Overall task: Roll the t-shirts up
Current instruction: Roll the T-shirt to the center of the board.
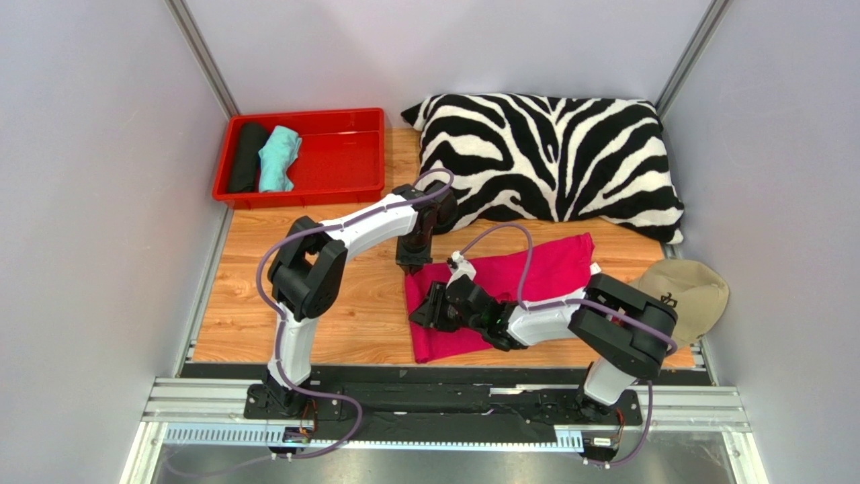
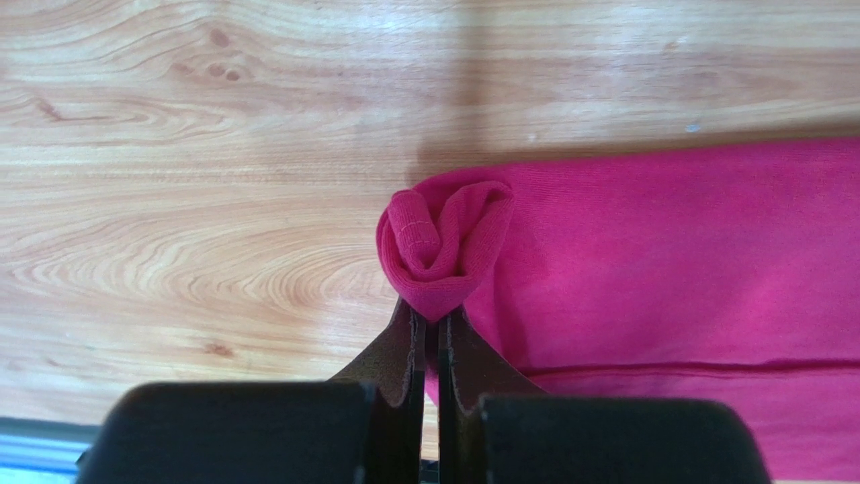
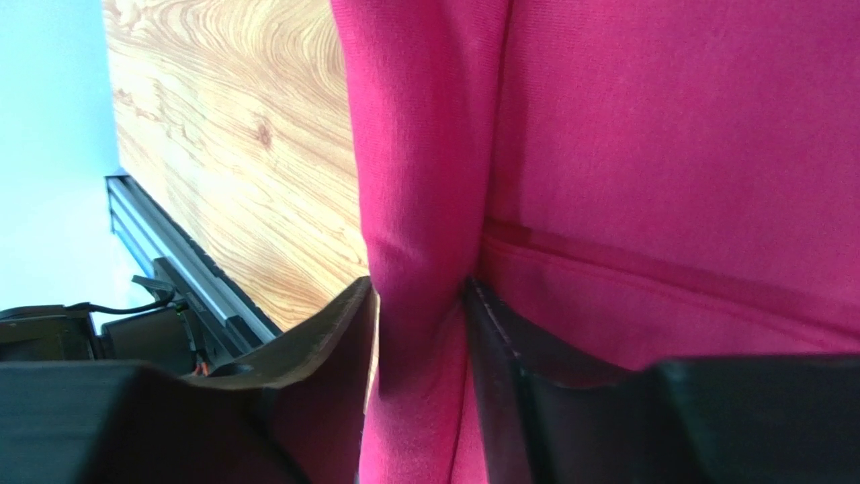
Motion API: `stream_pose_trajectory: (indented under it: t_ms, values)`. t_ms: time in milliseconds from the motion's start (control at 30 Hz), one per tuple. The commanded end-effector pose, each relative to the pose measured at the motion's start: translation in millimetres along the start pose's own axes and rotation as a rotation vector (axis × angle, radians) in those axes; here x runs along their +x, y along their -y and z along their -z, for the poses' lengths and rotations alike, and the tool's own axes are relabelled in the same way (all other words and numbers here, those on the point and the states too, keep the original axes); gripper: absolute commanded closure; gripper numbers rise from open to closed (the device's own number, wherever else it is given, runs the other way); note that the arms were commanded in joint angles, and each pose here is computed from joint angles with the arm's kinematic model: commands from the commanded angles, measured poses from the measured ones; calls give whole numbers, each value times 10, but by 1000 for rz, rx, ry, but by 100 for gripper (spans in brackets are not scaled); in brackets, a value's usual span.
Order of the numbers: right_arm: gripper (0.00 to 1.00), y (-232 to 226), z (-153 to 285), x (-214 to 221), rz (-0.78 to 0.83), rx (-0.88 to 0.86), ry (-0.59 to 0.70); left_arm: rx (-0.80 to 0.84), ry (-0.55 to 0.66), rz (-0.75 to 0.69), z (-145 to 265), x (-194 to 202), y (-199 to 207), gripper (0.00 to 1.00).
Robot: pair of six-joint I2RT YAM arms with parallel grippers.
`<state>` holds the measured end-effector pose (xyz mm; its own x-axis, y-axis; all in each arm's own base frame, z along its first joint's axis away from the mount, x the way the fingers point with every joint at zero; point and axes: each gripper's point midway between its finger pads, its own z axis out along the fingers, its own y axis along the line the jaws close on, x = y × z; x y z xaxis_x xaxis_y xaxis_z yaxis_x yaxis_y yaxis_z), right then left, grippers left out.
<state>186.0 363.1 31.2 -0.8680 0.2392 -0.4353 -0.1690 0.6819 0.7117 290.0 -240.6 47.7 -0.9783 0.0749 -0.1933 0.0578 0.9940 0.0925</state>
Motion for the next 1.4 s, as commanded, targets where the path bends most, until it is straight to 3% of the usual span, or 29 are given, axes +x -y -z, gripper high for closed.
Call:
stream_pose_trajectory:
  t_ms: [0,367,567,900,1033,1167,1233,1267,1300,1367]
  values:
    - [49,146,97,-48,83,112,42,-80,-35,-3,46,66,-114,100]
    - [44,-133,341,-365,196,159,156,-144,-50,-22,-19,106,-84,100]
    - [44,-320,200,-315,333,120,98,-120,-52,-31,2,90,-44,100]
    - [44,-247,37,-248,392,165,60,-121,-65,-75,-45,122,-49,100]
    - [51,-212,24,-222,373,164,62,-117,-72,-84,-54,133,-45,100]
    - [75,-171,33,-158,319,145,62,-94,-64,-91,-31,121,-15,100]
    - [80,-228,36,-140,271,105,64,-76,-67,-102,-26,130,-2,100]
    - [81,-174,41,-123,253,105,59,-57,-55,-104,-6,106,19,98]
    - [83,-193,41,-90,206,69,51,0,-33,-114,60,66,77,81]
    - [84,-156,50,-65,146,35,44,46,-32,-112,90,62,79,66]
